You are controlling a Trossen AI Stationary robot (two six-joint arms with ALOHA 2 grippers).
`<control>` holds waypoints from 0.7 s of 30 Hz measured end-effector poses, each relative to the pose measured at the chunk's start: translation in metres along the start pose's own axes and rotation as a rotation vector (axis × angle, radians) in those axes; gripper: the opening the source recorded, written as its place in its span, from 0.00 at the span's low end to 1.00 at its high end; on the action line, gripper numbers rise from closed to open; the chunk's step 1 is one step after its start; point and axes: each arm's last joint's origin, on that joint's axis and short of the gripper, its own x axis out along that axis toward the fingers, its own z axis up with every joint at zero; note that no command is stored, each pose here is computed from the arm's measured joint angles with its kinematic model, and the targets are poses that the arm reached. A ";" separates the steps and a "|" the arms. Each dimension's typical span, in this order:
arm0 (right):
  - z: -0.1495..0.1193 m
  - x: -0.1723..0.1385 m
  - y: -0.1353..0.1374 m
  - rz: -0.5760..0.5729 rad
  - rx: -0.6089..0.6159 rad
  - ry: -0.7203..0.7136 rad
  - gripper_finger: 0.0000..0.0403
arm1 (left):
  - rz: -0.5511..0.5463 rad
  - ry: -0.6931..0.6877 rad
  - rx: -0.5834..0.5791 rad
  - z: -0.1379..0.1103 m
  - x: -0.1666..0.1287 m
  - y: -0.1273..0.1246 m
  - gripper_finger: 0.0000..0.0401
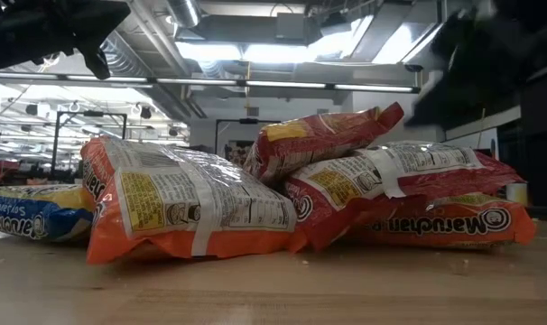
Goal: Sort Maruchan noodles
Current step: Put the top red noodle pack into the yellow bin
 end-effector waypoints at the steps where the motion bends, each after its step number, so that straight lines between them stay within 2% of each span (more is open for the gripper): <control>1: -0.001 0.007 0.002 -0.022 0.003 0.060 0.73 | 0.000 0.000 -0.003 0.000 0.000 0.000 0.03; 7: -0.014 0.042 0.003 -0.140 -0.022 0.375 0.80 | 0.014 -0.003 -0.050 0.000 0.000 0.000 0.03; 9: -0.012 0.050 0.003 -0.134 -0.026 0.429 0.80 | 0.022 -0.005 -0.050 0.000 0.000 0.001 0.03; 12: -0.005 0.058 0.002 -0.058 -0.067 0.506 0.80 | 0.029 -0.008 -0.052 0.000 0.000 0.001 0.03; 17: 0.011 0.053 0.000 0.011 -0.305 0.615 0.80 | 0.022 -0.005 -0.077 0.000 0.000 0.001 0.03; 21: 0.027 0.051 0.003 0.073 -0.540 0.605 0.80 | 0.002 0.001 -0.062 0.000 0.000 0.000 0.03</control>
